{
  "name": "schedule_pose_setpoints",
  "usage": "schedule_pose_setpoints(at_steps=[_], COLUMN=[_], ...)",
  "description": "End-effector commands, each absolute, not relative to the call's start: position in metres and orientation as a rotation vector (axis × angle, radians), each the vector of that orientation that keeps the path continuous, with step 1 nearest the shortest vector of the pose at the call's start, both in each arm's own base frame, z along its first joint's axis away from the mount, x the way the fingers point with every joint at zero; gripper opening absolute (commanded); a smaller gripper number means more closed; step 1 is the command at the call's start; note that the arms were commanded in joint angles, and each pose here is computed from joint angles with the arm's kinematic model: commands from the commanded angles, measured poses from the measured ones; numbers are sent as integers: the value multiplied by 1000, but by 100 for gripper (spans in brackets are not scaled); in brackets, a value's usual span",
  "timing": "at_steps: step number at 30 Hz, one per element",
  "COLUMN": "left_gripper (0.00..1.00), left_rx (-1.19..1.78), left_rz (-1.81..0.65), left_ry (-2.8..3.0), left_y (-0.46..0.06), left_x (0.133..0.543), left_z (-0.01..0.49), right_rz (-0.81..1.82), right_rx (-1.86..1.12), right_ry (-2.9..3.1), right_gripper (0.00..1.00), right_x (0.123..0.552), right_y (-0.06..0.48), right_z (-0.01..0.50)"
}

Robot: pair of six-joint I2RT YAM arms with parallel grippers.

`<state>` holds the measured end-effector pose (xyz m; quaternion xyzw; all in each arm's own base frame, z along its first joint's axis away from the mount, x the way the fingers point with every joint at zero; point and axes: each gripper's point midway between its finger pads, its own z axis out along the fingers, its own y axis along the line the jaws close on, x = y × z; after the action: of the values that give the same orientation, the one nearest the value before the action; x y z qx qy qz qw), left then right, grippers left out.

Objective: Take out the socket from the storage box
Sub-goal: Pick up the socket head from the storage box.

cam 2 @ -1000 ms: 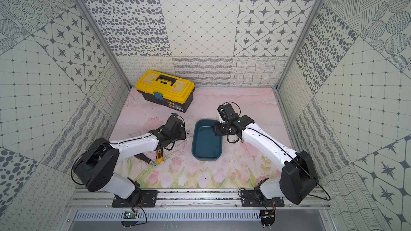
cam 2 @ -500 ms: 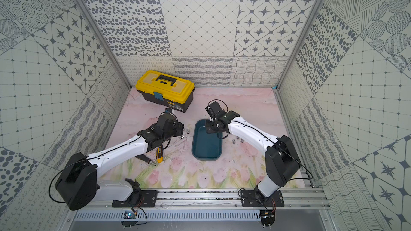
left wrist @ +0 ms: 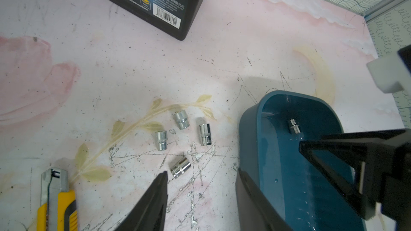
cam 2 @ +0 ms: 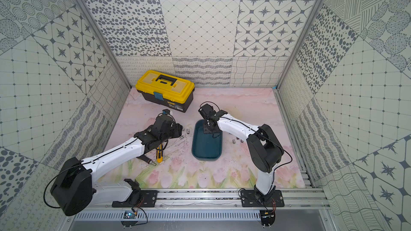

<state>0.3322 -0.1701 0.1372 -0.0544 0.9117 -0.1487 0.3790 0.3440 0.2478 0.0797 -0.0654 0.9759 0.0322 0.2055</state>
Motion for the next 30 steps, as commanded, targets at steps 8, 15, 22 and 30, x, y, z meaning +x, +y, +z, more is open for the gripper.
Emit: schedule_pose_setpoints(at_steps=[8,15,22,30], left_gripper=[55,55,56,56], left_rx=[-101,-100,-107,-105], left_rz=[-390,-419,-418,-432], left_ry=[2342,2339,2338,2331], left_y=[-171,-174,-174,-175], left_x=[331,330,330,331], left_z=[139,141,142,144], right_rz=[49,-7,-22,-13], right_rx=[-186,-149,-120,-127], right_ry=[2701,2736,2767,2790], right_gripper=[63,66,66,66], right_x=[361,365,368,368], right_y=[247,241,238,242], right_z=[73,61,51,44])
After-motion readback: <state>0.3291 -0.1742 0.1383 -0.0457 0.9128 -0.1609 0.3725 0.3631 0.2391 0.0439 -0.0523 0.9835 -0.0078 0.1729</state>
